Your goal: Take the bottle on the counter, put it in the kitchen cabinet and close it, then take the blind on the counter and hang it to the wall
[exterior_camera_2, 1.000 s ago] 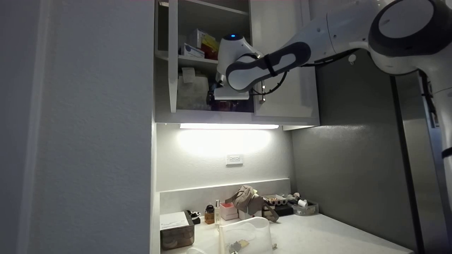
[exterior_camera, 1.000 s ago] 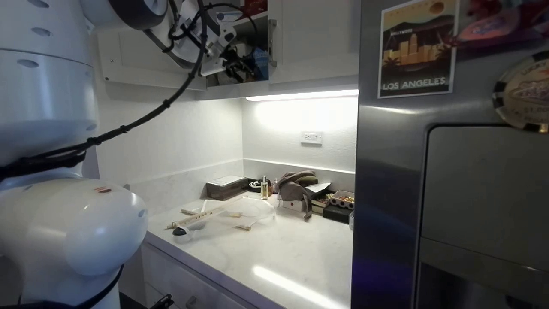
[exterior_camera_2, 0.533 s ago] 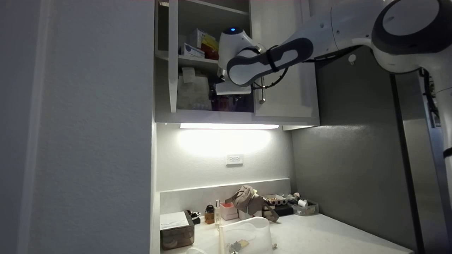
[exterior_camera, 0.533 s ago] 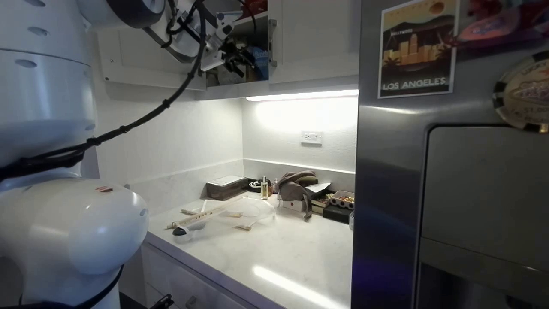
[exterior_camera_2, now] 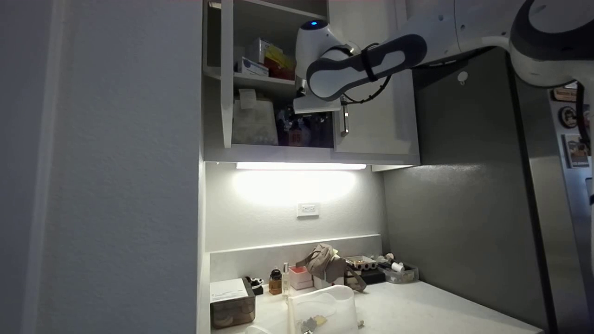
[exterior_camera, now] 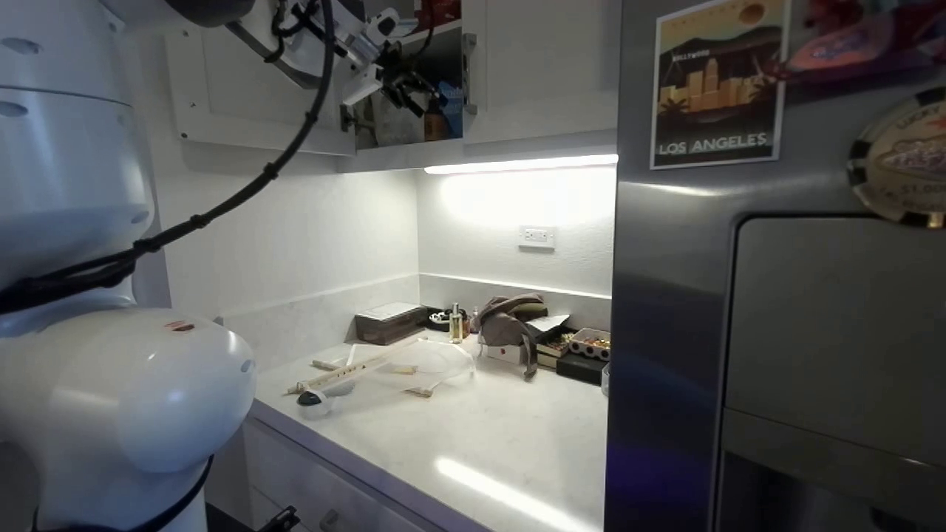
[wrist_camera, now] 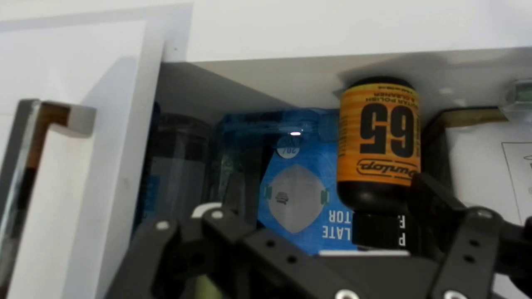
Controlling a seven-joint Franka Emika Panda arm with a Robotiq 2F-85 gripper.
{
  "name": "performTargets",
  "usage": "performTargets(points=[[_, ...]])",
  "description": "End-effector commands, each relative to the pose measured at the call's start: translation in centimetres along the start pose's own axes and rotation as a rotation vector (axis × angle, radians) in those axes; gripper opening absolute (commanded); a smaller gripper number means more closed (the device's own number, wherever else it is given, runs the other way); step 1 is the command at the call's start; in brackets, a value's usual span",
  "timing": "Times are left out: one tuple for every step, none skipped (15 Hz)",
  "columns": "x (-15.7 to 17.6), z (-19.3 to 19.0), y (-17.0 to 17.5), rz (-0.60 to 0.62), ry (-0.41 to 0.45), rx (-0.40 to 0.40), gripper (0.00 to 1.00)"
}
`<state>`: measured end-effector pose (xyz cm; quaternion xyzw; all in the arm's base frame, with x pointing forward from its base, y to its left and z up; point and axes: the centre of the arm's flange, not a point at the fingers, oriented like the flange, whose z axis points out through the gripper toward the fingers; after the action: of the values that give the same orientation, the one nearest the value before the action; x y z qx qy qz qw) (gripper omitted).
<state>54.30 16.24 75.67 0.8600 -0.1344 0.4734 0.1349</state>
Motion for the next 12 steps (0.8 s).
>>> performTargets(points=[[-1.3, -2.1, 2.1, -0.025, -0.022, -0.023, 1.0], [-1.5, -2.4, 2.2, -0.028, -0.024, -0.026, 1.0], [-1.8, -2.7, 2.4, -0.031, -0.026, -0.03, 1.0], [-2.0, -3.1, 2.6, -0.035, -0.028, -0.032, 1.0], [-2.3, -3.3, 2.8, -0.044, -0.035, -0.033, 1.0], [-2.5, -3.5, 2.9, -0.05, -0.044, -0.029, 1.0], [-2.7, -3.7, 3.1, -0.054, -0.058, -0.024, 1.0], [-2.9, -3.9, 3.3, -0.06, -0.074, -0.017, 1.0], [-3.1, -4.2, 3.5, -0.072, -0.099, -0.003, 1.0], [-3.4, -4.4, 3.6, -0.087, -0.128, 0.013, 1.0], [-3.6, -4.6, 3.7, -0.102, -0.156, 0.026, 1.0], [-3.9, -4.8, 4.0, -0.117, -0.187, 0.04, 1.0]])
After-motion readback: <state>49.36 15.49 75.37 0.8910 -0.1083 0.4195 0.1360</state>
